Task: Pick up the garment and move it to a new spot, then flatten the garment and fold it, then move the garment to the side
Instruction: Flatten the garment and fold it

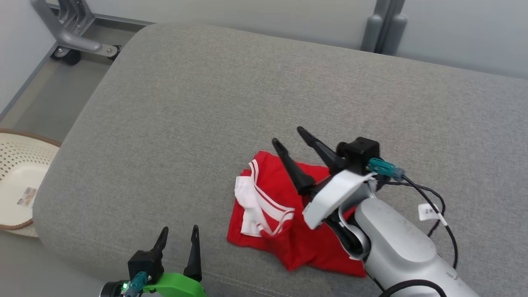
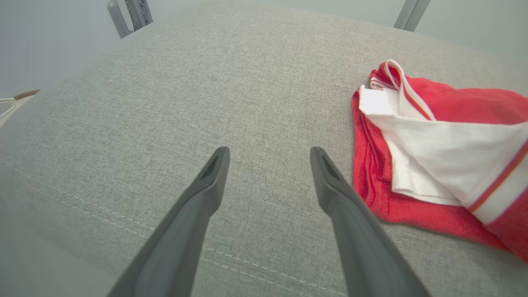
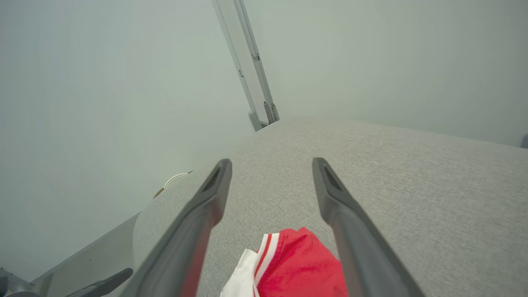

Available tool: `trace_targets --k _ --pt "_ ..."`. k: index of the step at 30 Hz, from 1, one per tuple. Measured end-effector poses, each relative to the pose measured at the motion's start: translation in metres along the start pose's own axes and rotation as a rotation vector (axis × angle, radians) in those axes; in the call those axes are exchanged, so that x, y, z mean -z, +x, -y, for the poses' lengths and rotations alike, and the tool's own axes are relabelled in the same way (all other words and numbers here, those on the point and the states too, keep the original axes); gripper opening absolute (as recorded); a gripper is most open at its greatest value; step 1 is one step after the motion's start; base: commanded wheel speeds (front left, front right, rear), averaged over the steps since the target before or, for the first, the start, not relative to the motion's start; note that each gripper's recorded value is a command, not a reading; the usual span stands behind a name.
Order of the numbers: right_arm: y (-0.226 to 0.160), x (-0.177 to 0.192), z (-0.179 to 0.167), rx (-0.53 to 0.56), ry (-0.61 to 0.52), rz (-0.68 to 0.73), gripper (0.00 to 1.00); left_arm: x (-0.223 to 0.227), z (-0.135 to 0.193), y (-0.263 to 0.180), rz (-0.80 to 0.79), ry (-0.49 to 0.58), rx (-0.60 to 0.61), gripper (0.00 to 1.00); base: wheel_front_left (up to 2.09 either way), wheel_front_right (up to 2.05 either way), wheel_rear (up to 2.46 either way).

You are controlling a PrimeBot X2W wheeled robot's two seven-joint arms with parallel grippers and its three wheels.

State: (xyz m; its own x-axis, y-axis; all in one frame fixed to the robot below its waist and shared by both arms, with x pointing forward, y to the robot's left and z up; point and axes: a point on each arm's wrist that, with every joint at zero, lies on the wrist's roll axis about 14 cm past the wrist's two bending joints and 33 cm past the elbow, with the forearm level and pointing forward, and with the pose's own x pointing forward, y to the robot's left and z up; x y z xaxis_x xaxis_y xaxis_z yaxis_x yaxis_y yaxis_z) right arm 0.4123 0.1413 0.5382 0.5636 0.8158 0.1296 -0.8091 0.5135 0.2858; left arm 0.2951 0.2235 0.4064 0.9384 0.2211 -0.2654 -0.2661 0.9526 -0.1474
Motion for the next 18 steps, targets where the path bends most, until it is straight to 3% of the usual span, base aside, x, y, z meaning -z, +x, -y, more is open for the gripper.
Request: trace_targets --k 6,9,18 --pt "-0.059 0.012 0.066 0.210 -0.037 -0.034 1.00 -0.003 0.019 0.010 0.007 0.005 0.062 1.00 0.00 0.00 0.00" --pt "-0.078 0.019 0.079 0.265 -0.044 -0.055 1.00 -0.005 0.025 0.013 0.009 0.008 0.080 1.00 0.00 0.00 0.00" --pt "-0.163 0.015 0.136 0.560 -0.079 -0.036 1.00 -0.016 0.037 0.025 0.043 0.046 0.111 1.00 0.00 0.00 0.00"
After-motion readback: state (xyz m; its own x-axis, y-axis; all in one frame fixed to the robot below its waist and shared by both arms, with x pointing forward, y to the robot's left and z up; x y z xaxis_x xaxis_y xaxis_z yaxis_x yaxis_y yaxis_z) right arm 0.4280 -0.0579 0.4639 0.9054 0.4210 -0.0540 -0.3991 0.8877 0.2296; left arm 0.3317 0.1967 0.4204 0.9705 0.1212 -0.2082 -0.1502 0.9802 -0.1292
